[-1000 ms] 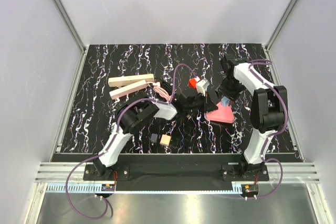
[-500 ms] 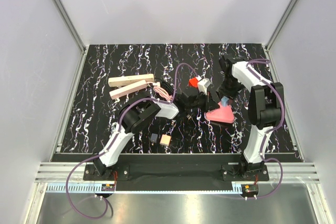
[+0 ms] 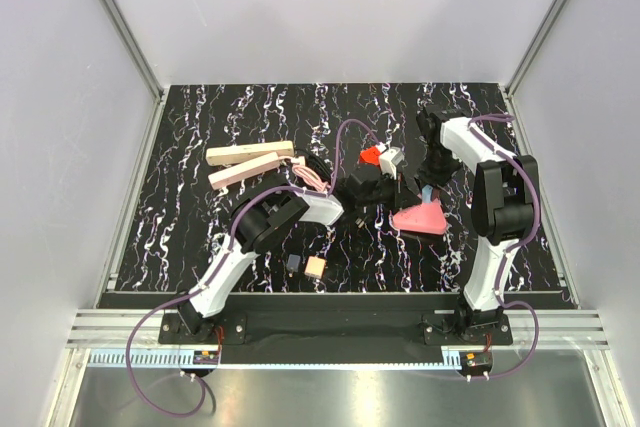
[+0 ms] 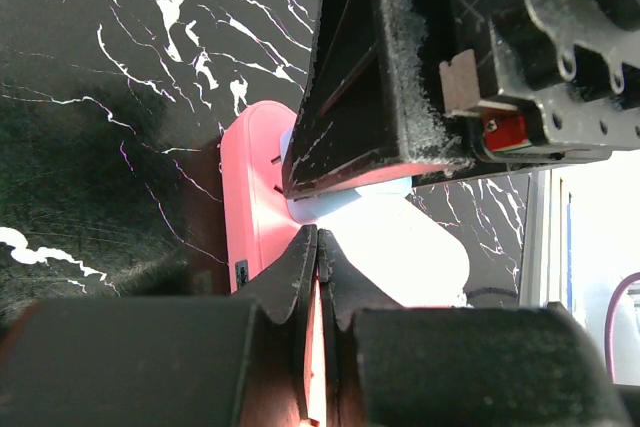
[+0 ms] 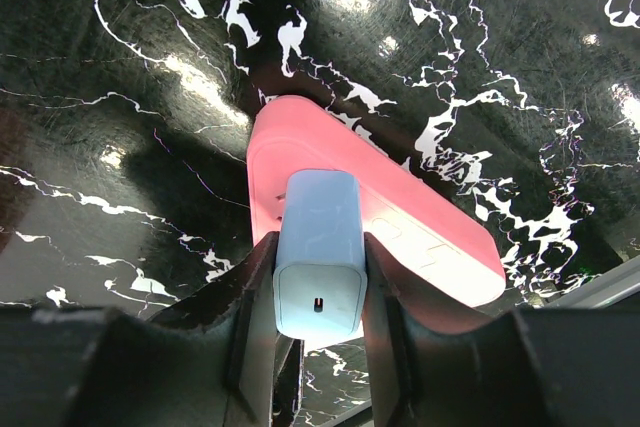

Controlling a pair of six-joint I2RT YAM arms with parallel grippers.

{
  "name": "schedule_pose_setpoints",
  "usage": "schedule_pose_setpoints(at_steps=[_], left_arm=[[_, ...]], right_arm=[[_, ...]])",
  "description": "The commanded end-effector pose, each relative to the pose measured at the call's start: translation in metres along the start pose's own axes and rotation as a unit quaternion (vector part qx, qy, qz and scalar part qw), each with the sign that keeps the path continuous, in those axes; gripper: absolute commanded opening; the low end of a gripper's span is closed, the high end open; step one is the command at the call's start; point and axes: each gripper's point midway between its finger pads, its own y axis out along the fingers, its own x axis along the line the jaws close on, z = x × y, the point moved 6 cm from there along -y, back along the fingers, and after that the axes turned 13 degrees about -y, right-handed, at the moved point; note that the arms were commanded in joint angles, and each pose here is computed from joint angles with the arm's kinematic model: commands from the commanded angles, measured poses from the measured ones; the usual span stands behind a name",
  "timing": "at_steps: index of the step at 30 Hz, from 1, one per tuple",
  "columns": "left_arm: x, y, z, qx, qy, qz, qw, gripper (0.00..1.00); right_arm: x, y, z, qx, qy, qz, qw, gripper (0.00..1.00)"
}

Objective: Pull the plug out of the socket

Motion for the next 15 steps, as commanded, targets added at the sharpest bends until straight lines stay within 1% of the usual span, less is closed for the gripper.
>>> schedule_pose_setpoints(at_steps=[1, 2, 5, 6, 9, 14, 15], left_arm=[[0.025, 0.001, 0.022, 0.034, -0.007, -0.037, 0.999, 0.05], [0.025, 0.001, 0.022, 0.035, -0.008, -0.037, 0.999, 0.05], [0.028, 0.001, 0.024, 0.036, -0.010, -0.041, 0.998, 0.04], [0.029, 0.001, 0.024, 0.037, -0.011, -0.042, 0.998, 0.04], [0.029, 0.003, 0.024, 0.038, -0.011, -0.044, 0.998, 0.04], [0.031, 0.003, 0.026, 0.039, -0.008, -0.048, 0.998, 0.02], [0.030, 0.004, 0.026, 0.040, -0.006, -0.048, 0.998, 0.00]], right_arm=[[-0.002, -0.005, -0.005, -0.010, 0.012, 0.012, 1.000, 0.32], [-0.004, -0.005, -0.005, -0.011, 0.012, 0.016, 1.000, 0.27], [-0.005, -0.007, -0.006, -0.015, 0.010, 0.021, 1.000, 0.20], [-0.005, -0.009, -0.006, -0.016, 0.009, 0.020, 1.000, 0.14], [-0.005, -0.012, -0.008, -0.017, 0.007, 0.021, 1.000, 0.01], [-0.004, -0.023, -0.015, -0.023, -0.003, 0.014, 1.000, 0.00], [-0.003, -0.026, -0.016, -0.026, -0.004, 0.011, 1.000, 0.00]])
